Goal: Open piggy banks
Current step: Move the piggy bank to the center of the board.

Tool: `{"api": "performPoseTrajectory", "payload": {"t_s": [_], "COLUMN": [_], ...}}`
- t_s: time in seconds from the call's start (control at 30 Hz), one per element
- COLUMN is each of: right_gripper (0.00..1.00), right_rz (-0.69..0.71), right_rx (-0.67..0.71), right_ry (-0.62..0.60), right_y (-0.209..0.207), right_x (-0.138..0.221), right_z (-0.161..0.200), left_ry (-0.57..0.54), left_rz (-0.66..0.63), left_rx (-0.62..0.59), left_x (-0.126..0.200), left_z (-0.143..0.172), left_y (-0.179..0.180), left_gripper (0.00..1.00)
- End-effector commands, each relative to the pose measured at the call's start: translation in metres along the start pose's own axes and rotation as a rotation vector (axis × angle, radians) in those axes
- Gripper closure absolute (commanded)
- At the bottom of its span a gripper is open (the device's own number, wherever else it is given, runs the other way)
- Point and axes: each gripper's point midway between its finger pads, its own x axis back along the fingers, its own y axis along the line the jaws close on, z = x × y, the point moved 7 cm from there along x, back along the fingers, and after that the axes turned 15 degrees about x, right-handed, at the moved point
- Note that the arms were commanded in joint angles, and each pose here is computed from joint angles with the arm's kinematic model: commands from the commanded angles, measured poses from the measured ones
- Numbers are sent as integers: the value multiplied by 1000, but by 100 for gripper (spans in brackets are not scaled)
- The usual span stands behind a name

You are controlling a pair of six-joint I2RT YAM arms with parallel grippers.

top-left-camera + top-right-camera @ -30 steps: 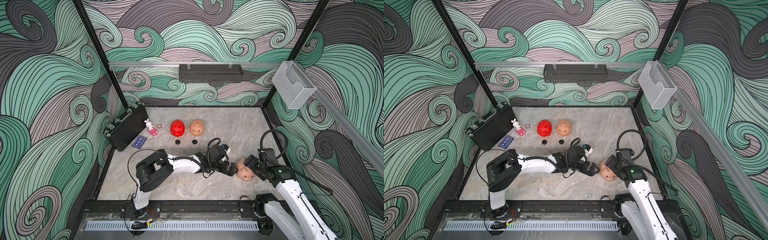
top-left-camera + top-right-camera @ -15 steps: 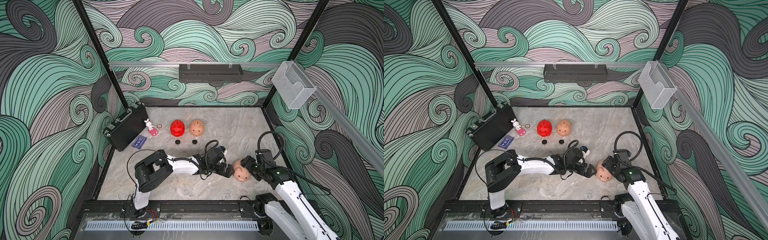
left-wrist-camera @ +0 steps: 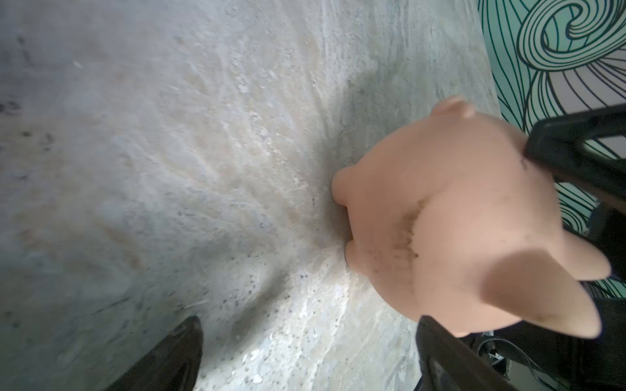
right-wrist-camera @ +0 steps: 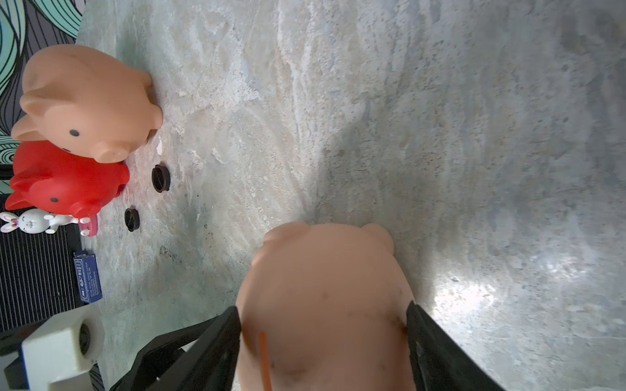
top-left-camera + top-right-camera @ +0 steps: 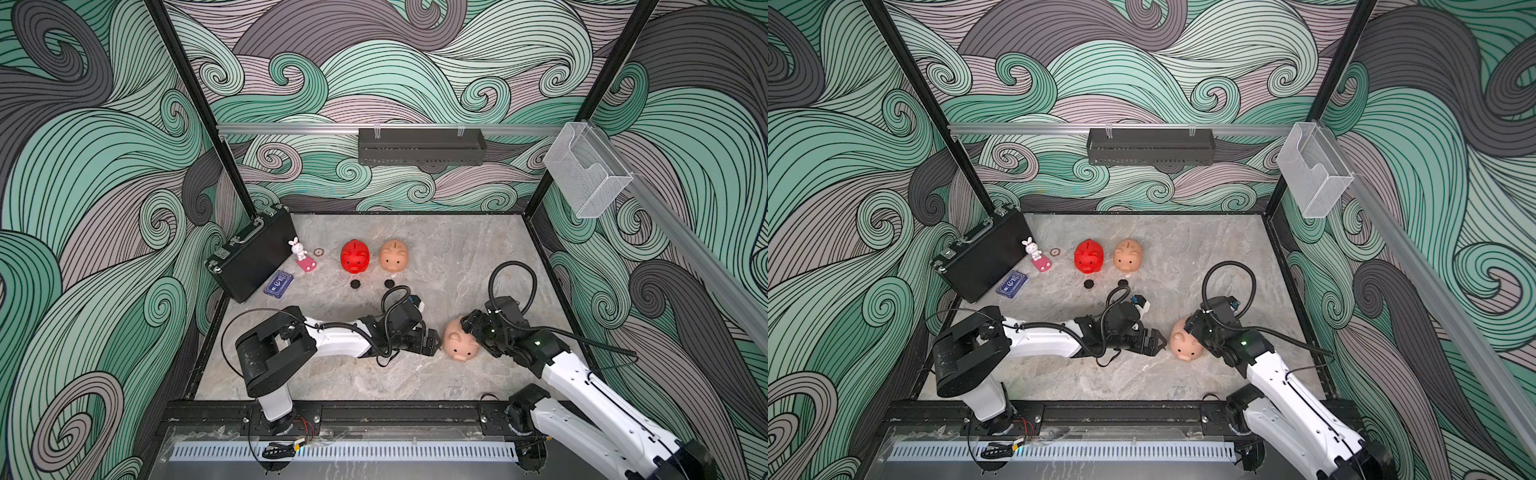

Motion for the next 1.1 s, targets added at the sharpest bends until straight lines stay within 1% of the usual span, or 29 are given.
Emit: {"api": "performPoseTrajectory", "payload": {"t_s": [0.0,0.2,0.37,0.63,0.7,0.77,0.87,0.93,0.97,1.07], "right_gripper": [25,25,20,19,19,18,17,18,20,23], "right_rz": [-24,-51,-72,-130,-123,-108,-79,-50,-31,22], "right_rx": [-28,-8,-2,27,46,65,111,170,214,320], "right_ry": [-20,-30,-50,-45,-46,-64,-127,-163,-176,-185], "right_y": [14,38,60,101,108,109,100,90,83,60], "right_x": [-4,-10,-15,-30,-32,-30,-18,-6,-1,14], "right_z": [-1,1,2,7,7,4,-2,-5,-5,-2], "left_ry": [-71,-114,-146,-206,-220,-226,-210,-189,-174,-133], "left_rz": [3,-28,-59,-88,-95,-108,-106,-88,-78,-59], "left_rx": [38,69,97,141,150,141,112,82,66,17], "left_x": [14,31,43,67,73,79,84,84,83,78], "left_z": [-8,-8,-10,-8,-8,-6,-5,-2,0,12], "left_y": [2,17,30,53,57,60,57,51,48,39], "left_gripper": [3,3,3,4,4,4,3,3,3,3]}}
